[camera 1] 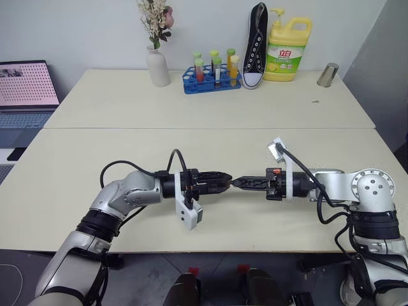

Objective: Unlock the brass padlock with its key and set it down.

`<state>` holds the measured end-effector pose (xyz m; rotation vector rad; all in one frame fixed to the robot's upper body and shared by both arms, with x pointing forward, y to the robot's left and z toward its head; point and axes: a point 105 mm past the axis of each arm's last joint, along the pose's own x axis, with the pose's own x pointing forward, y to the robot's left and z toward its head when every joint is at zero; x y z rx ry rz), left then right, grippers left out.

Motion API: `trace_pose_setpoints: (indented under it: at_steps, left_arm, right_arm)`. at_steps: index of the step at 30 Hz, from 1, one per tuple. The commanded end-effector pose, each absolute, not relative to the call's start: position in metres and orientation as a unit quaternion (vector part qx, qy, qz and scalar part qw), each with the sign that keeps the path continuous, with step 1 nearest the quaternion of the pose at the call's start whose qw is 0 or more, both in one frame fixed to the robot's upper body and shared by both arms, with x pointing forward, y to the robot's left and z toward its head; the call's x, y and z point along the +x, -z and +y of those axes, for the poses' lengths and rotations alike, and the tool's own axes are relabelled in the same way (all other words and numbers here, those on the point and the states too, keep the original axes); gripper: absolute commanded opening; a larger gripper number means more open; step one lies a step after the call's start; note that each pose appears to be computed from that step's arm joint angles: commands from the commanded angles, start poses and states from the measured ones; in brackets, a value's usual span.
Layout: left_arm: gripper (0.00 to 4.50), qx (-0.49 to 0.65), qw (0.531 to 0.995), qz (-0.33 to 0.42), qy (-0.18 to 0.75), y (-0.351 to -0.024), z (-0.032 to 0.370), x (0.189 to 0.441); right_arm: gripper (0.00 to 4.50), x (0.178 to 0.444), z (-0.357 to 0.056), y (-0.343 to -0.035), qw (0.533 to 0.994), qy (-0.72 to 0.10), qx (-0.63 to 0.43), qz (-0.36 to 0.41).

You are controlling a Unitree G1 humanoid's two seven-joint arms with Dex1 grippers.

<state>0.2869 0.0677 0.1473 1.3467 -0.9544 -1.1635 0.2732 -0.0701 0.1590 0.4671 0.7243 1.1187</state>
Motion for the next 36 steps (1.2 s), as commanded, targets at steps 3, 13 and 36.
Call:
trace_pose_setpoints:
  at_steps: [3, 13, 36]
  left_arm:
    - [0.96, 0.554, 0.550, -0.406, 0.476, -0.156, 0.064, 0.291]
    - [0.96, 0.519, 0.586, -0.402, 0.475, -0.161, 0.065, 0.288]
    - [0.96, 0.506, 0.579, -0.414, 0.487, -0.162, 0.059, 0.280]
  right_arm:
    - [2.06, 0.254, -0.063, -0.165, 0.760, -0.563, 0.132, 0.295]
    - [4.50, 0.258, -0.086, -0.162, 0.811, -0.559, -0.014, 0.174]
    - [3.61, 0.280, -0.058, -0.168, 0.817, -0.558, 0.052, 0.134]
